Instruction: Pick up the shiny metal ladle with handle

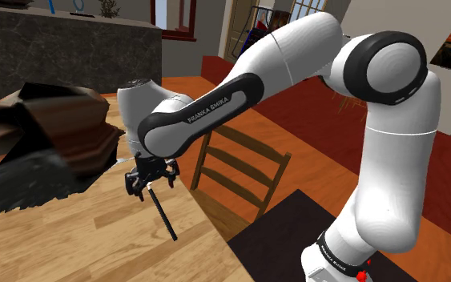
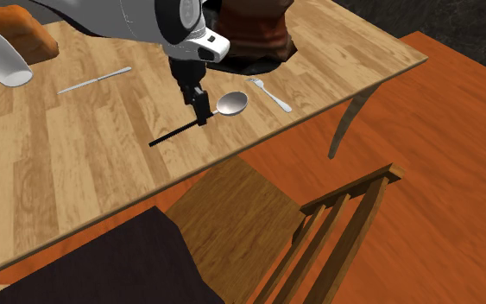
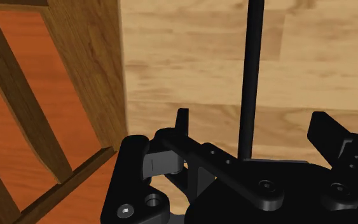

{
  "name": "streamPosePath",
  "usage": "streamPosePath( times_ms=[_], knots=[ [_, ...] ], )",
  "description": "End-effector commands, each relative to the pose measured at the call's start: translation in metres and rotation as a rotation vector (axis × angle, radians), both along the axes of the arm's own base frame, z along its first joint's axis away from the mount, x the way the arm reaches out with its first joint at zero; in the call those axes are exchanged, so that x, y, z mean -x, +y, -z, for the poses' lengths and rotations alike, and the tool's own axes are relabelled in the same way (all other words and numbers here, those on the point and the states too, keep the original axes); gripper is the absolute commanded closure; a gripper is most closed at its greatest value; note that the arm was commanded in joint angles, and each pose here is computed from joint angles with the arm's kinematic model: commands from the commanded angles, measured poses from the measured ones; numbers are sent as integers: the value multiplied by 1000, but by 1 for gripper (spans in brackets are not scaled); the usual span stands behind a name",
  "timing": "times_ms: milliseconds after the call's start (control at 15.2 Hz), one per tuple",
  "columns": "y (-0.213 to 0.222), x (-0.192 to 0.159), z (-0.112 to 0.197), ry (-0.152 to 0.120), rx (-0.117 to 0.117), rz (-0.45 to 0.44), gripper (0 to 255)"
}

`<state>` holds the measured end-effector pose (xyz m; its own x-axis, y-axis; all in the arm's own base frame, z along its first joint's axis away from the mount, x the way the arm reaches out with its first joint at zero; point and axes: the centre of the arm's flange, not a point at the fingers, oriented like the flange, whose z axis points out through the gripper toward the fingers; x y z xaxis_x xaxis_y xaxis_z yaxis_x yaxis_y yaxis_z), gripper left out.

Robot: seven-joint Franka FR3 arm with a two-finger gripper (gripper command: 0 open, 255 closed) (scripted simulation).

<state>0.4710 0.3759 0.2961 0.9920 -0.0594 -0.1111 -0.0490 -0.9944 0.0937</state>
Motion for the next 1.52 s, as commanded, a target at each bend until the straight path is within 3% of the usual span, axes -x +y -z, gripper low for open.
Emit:
streamPosePath(
  times_ms=[0,462,528,1122,1452],
  knots=[
    [4,-3,12,0,2,1,0],
    [4,-3,41,0,2,1,0],
    [4,-3,41,0,2,1,255],
    [4,-3,41,0,2,1,255],
    [4,-3,15,0,2,1,255]
  ],
)
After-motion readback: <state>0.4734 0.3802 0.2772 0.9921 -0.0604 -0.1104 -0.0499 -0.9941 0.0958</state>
